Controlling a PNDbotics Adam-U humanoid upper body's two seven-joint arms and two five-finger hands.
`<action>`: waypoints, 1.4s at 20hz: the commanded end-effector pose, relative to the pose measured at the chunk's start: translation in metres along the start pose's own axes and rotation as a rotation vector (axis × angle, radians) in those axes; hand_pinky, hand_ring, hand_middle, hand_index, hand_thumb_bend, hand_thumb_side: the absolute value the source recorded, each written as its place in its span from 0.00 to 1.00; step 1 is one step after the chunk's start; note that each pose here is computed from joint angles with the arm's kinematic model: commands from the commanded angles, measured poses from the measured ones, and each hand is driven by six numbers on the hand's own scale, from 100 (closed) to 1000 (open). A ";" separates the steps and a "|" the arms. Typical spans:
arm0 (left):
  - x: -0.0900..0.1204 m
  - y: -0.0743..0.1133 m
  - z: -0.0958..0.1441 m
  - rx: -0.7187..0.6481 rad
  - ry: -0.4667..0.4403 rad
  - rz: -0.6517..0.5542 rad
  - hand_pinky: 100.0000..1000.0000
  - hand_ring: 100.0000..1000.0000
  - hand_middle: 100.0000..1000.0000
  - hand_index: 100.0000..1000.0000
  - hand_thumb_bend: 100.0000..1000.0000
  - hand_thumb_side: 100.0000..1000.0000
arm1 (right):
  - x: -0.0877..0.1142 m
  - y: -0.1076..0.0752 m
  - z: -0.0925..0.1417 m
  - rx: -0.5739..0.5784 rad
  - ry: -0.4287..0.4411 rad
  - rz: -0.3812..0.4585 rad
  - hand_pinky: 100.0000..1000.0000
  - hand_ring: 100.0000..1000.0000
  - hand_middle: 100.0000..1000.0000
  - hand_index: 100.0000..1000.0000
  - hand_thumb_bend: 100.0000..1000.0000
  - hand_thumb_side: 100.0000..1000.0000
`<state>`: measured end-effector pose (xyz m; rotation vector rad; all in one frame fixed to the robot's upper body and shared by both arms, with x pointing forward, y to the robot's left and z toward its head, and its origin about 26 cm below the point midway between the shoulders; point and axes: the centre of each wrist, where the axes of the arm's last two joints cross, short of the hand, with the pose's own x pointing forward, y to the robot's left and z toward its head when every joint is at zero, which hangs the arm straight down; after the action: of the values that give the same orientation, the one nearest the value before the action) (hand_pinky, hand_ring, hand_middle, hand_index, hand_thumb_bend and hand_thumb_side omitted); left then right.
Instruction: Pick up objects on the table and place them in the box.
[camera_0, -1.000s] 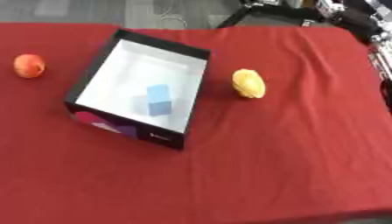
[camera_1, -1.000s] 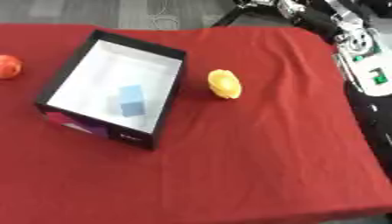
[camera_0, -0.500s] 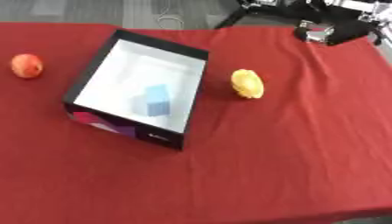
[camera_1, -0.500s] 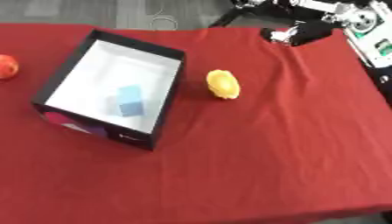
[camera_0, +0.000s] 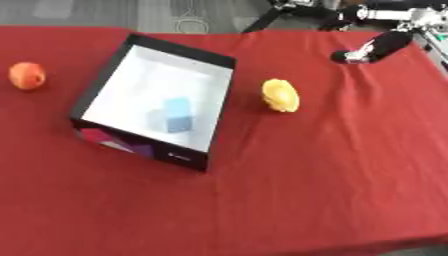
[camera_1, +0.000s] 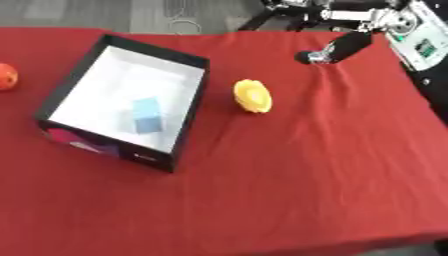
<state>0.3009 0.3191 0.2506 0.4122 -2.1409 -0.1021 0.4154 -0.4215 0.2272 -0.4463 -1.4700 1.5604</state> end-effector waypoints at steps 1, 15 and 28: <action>0.005 0.004 -0.003 0.000 -0.020 -0.008 0.83 0.71 0.73 0.85 0.15 0.66 | 0.001 -0.009 -0.004 -0.007 0.018 0.019 0.96 0.92 0.87 0.90 0.27 0.39; 0.000 0.002 -0.001 -0.014 0.005 -0.006 0.83 0.71 0.72 0.85 0.15 0.67 | 0.006 0.038 -0.059 0.062 0.079 -0.029 0.97 0.93 0.87 0.91 0.34 0.46; -0.006 0.003 0.001 -0.021 0.029 -0.013 0.83 0.71 0.72 0.85 0.14 0.68 | 0.013 0.064 -0.069 0.031 0.085 -0.075 0.98 0.94 0.87 0.90 0.35 0.45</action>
<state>0.3044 0.3217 0.2392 0.3954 -2.0909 -0.1078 0.4384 -0.3599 0.1418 -0.3962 -1.3476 1.4877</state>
